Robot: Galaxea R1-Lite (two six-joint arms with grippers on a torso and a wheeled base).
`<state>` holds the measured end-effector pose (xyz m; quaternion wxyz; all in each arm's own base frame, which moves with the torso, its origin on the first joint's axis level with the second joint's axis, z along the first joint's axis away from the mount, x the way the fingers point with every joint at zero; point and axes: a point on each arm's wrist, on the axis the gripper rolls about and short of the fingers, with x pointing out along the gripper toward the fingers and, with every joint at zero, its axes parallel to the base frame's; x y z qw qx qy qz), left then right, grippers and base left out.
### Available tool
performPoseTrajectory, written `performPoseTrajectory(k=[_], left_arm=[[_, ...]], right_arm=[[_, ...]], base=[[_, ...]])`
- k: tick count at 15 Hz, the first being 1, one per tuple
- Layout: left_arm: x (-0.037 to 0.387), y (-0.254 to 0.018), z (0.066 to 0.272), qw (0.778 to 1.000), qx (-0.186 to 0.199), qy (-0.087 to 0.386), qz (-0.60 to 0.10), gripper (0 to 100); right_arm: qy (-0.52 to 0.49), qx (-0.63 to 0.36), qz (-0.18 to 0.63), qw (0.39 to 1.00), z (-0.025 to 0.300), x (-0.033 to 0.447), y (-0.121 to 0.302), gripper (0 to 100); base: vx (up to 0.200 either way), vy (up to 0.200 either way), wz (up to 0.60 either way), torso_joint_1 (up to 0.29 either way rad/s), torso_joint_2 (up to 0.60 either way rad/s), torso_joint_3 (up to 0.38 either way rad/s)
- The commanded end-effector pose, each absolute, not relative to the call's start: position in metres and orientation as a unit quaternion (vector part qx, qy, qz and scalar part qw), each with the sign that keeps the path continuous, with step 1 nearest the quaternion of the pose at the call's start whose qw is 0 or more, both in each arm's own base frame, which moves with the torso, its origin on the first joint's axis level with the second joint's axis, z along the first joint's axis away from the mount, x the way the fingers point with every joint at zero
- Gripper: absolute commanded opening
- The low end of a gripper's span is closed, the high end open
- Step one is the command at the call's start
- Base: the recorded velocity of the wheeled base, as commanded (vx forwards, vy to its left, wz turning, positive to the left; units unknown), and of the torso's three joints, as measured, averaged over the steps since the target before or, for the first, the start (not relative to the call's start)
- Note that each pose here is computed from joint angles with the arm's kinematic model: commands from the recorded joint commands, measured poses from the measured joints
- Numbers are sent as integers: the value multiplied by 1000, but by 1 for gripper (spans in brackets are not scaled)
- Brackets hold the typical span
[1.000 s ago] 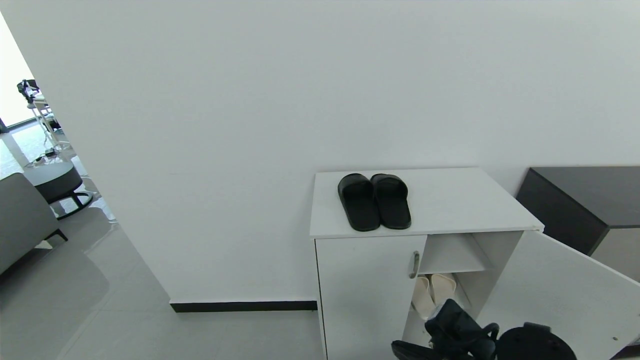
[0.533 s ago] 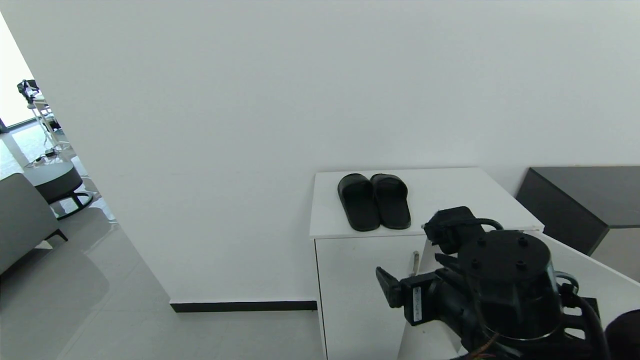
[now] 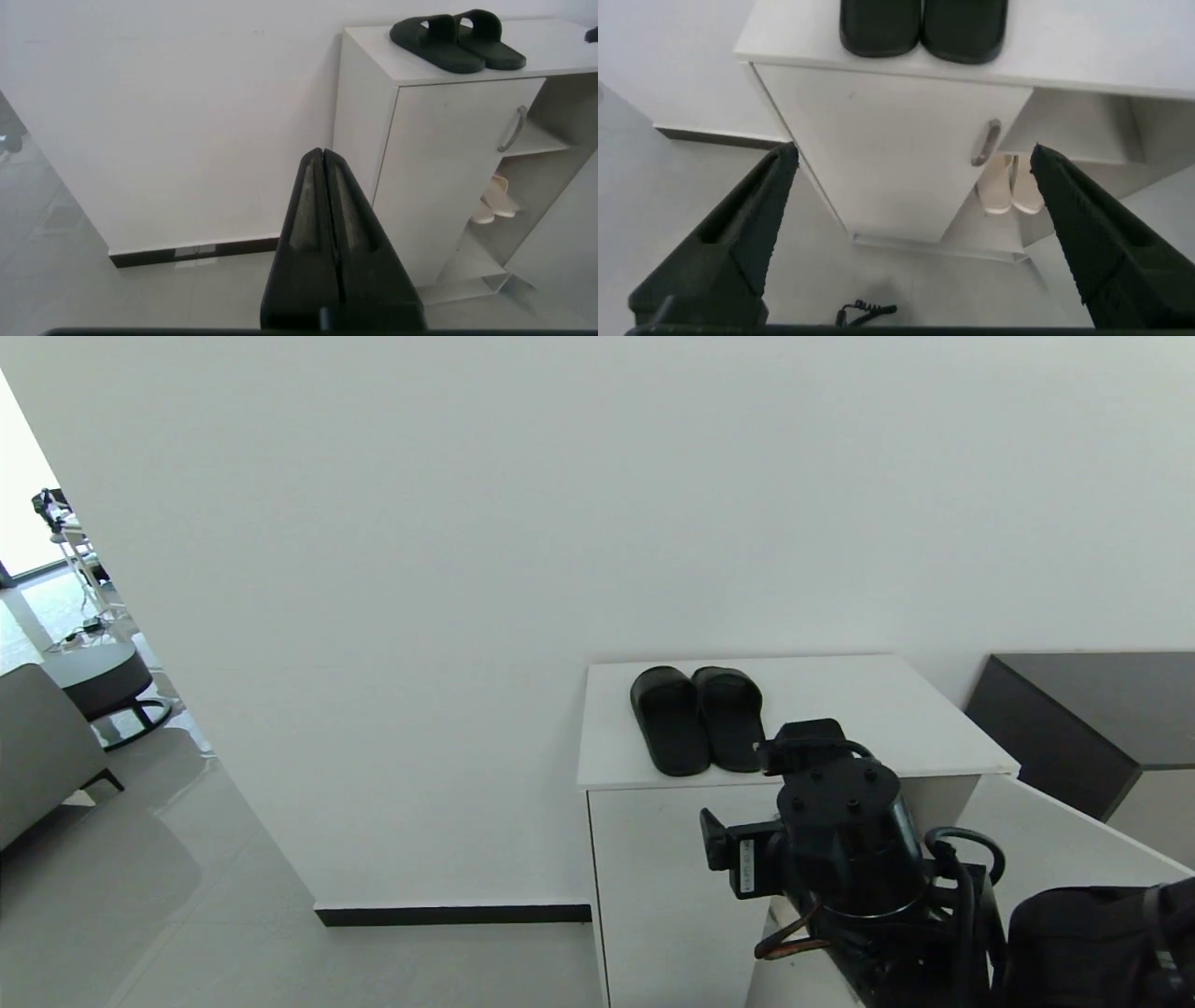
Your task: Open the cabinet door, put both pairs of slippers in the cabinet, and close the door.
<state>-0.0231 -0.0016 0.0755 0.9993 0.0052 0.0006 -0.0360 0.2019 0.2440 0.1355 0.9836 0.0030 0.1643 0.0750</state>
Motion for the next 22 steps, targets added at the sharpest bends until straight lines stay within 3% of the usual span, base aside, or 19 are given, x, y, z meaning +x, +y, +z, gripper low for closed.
performPoseTrajectory(k=[1, 9, 22], left_arm=[[-23, -2, 76, 999, 5, 1, -36, 0], [-23, -2, 75, 999, 5, 1, -36, 0], [-23, -2, 75, 999, 5, 1, -36, 0]], right_arm=[[173, -5, 64, 983, 127, 209, 244, 100], [184, -16, 61, 981, 108, 232, 261, 100], [146, -6, 56, 988, 71, 340, 288, 100]], base=[[200, 0, 0, 2, 2, 7], [200, 0, 0, 4, 3, 2], [0, 0, 0, 0, 0, 0]])
